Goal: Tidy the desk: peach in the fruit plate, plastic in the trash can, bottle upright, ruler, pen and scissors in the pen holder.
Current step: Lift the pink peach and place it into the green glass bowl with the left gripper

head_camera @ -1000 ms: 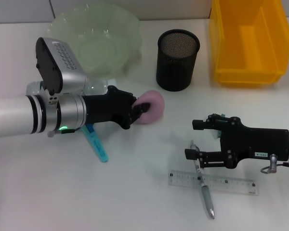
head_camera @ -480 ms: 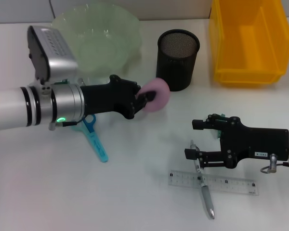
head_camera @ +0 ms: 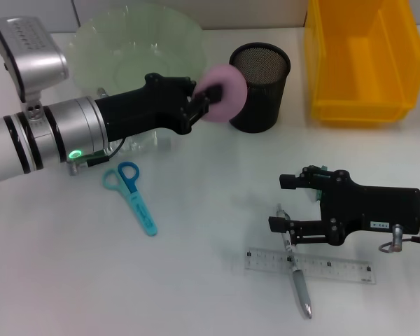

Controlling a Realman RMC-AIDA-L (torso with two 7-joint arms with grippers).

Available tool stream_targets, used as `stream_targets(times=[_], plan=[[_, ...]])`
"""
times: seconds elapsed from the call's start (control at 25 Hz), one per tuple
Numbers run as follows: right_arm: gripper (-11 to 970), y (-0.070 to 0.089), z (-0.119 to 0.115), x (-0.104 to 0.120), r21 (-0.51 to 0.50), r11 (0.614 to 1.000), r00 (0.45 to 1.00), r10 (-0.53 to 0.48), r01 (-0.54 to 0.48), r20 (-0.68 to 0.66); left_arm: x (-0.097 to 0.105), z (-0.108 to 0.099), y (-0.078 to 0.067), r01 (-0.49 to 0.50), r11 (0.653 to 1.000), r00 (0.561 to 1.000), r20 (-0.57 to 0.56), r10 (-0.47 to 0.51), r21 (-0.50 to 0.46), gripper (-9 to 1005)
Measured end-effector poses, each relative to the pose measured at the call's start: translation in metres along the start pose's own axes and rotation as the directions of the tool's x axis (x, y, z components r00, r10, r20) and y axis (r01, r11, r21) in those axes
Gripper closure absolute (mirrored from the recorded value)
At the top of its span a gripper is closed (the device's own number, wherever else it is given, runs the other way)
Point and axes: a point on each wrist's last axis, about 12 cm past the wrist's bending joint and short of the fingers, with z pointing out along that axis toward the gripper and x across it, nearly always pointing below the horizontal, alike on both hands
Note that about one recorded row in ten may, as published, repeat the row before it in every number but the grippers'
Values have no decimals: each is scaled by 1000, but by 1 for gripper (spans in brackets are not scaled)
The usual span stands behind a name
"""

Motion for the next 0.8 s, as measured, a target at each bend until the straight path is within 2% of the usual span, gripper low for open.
stream_targets(times=[0.24, 0.8], plan=[[141, 0, 0, 0, 0, 1000, 1000, -1, 1, 0, 0, -4, -5, 0, 1000, 997, 81, 0, 1, 887], [141, -1, 0, 0, 9, 1000, 1000, 0, 0, -5, 3, -4, -5, 7, 1000, 997, 82, -7, -5, 887]])
